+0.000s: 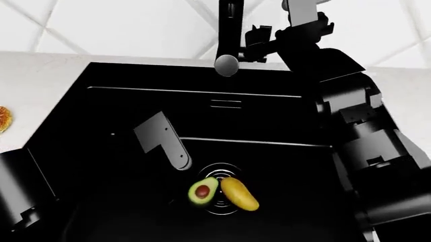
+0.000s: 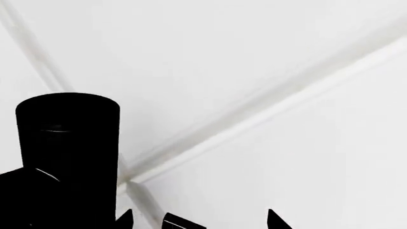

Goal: Pick up the fruits and vegetables and place them in the sink. Turn on the sink faucet to wash them. Then turn the sink off and put them in the tray.

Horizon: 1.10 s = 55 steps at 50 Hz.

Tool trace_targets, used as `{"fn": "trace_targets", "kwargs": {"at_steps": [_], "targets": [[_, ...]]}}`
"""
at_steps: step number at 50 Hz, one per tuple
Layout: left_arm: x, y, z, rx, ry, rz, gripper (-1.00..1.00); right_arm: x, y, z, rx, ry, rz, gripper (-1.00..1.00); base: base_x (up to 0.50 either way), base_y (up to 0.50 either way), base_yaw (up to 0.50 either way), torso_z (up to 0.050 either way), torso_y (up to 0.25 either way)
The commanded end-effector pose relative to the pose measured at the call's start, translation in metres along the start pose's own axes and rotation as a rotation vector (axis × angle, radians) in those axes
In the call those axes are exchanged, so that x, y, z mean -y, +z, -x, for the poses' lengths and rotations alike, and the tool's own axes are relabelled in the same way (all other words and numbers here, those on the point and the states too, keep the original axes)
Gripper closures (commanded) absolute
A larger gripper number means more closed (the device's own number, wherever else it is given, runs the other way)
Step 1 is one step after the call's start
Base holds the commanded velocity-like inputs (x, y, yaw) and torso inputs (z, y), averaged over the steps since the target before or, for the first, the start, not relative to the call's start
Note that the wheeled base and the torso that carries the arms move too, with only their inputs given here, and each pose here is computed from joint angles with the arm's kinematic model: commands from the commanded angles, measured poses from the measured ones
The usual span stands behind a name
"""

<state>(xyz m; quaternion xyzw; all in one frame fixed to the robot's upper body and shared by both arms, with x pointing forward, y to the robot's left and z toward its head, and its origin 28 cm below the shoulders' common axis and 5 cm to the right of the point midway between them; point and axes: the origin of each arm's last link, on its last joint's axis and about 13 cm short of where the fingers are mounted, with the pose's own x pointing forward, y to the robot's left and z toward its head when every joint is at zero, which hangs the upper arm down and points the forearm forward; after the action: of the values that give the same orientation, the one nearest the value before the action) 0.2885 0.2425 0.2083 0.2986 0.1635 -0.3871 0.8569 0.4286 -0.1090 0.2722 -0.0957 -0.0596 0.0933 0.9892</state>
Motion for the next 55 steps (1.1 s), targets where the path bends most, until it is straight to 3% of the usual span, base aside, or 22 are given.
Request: {"fn": "trace_targets", "kwargs": {"at_steps": [1, 28, 36, 55], "targets": [[0.000, 0.000, 0.000, 0.004, -0.002, -0.007, -1.00, 0.001, -0.002, -0.001, -0.008, 0.000, -0.002, -1.00, 0.00, 0.00, 0.00, 0.000, -0.098], [0.001, 0.000, -0.001, 0.010, -0.011, -0.011, -1.00, 0.001, 0.000, -0.006, -0.014, -0.031, -0.035, -1.00, 0.00, 0.00, 0.00, 0.000, -0.094], [0.001, 0.000, 0.000, 0.016, -0.010, -0.005, -1.00, 0.004, -0.002, -0.008, -0.073, -0.123, -0.048, -1.00, 0.00, 0.00, 0.00, 0.000, 0.000], [0.000, 0.000, 0.001, 0.020, -0.008, -0.005, -1.00, 0.017, 0.000, 0.001, -0.071, -0.317, -0.116, -1.00, 0.00, 0.00, 0.00, 0.000, -0.001]]}}
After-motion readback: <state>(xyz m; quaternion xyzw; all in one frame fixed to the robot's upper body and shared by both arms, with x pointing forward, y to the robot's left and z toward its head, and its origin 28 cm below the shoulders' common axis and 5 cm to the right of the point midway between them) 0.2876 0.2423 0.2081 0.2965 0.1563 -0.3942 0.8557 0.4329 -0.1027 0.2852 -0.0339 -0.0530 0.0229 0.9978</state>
